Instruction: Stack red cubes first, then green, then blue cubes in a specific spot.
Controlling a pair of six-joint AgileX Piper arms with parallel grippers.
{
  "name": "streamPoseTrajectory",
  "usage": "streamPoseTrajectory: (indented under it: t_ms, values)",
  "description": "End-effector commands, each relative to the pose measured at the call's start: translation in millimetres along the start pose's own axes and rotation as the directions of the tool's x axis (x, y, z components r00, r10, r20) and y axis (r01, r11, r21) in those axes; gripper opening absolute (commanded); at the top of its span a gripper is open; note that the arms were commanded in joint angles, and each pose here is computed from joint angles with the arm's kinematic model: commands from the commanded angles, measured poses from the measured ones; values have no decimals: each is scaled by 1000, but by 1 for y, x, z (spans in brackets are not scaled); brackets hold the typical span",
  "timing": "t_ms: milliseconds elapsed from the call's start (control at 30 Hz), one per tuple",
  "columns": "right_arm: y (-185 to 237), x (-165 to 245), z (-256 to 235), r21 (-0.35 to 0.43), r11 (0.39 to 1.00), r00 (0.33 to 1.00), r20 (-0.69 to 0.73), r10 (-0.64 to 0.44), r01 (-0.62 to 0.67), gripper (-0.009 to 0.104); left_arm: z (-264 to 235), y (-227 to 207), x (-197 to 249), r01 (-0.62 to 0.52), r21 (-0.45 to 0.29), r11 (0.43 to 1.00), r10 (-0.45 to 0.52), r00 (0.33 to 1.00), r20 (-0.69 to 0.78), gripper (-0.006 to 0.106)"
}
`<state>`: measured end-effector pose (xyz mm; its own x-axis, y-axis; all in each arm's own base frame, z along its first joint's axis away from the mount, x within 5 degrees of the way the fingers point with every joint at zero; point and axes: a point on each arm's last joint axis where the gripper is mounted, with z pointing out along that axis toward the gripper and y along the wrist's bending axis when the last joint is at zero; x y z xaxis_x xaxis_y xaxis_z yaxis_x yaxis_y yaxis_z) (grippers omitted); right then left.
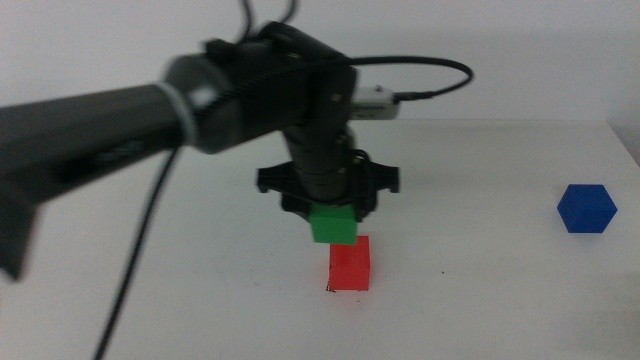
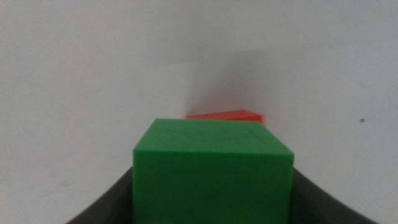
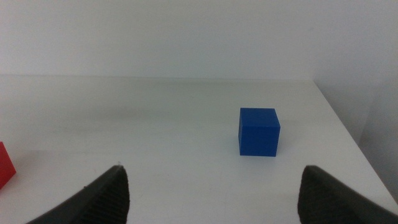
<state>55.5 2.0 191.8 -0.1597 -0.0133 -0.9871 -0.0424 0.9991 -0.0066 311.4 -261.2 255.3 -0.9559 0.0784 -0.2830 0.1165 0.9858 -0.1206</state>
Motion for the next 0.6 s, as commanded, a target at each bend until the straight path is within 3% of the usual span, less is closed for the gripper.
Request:
streamPoseTrajectory:
  t_ms: [0,567]
  values:
    - [0,0,0,5,1000,1000,10,-10,10,93,4,-13,-4,10,0,1000,-10,1000,-9,19]
    - [0,0,0,5,1000,1000,10,-10,10,93,33,-23,-3,52,24,998,-50,997,-55,19]
